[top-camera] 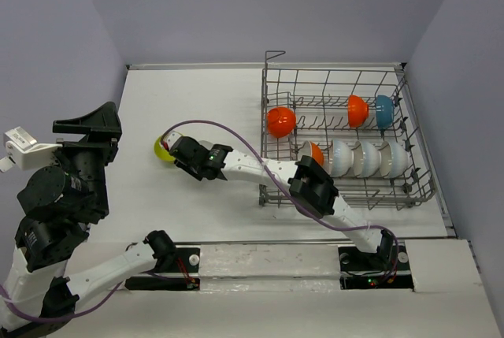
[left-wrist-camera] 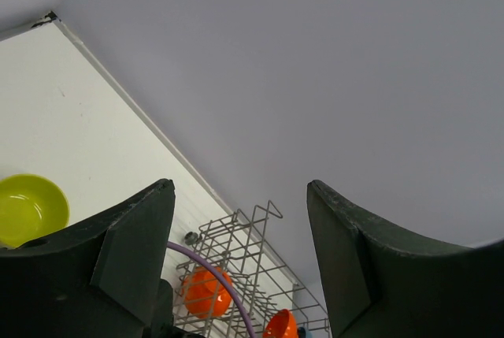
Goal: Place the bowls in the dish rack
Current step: Pick up the bowl from the center of the board.
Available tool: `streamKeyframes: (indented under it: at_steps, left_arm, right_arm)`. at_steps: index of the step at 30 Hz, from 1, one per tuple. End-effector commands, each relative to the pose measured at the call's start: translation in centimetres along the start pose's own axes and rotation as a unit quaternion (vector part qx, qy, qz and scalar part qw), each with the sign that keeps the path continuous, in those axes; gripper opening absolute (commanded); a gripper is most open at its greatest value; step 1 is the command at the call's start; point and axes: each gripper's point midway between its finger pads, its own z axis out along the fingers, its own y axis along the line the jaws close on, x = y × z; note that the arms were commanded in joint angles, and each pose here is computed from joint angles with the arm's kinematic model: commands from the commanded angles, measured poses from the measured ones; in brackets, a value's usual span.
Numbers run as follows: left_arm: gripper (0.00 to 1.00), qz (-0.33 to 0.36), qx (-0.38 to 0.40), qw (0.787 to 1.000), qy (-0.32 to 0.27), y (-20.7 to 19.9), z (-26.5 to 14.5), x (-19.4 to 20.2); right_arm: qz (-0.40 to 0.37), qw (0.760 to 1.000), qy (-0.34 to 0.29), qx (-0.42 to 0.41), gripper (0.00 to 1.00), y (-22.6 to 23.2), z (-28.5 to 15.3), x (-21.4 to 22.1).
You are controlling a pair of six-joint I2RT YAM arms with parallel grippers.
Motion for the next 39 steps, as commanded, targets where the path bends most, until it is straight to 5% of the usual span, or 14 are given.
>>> streamKeyframes:
  at_steps: [1, 34, 39]
  left_arm:
    - [0.77, -0.008, -0.013, 1.0, -0.023, 0.2, 0.3, -0.7]
    - [0.77, -0.01, -0.014, 1.0, -0.025, 0.3, 0.2, -0.9]
    - [0.77, -0.009, -0.014, 1.0, -0.025, 0.3, 0.3, -0.7]
  right_arm:
    - [0.007, 0.999, -0.039, 0.001, 0.42, 0.2, -0.7, -2.6]
    - [0.006, 1.0, -0.02, -0.015, 0.24, 1.3, 0.6, -1.1]
    - [0.01, 0.999, -0.032, -0.008, 0.13, 0.7, -0.5, -2.3]
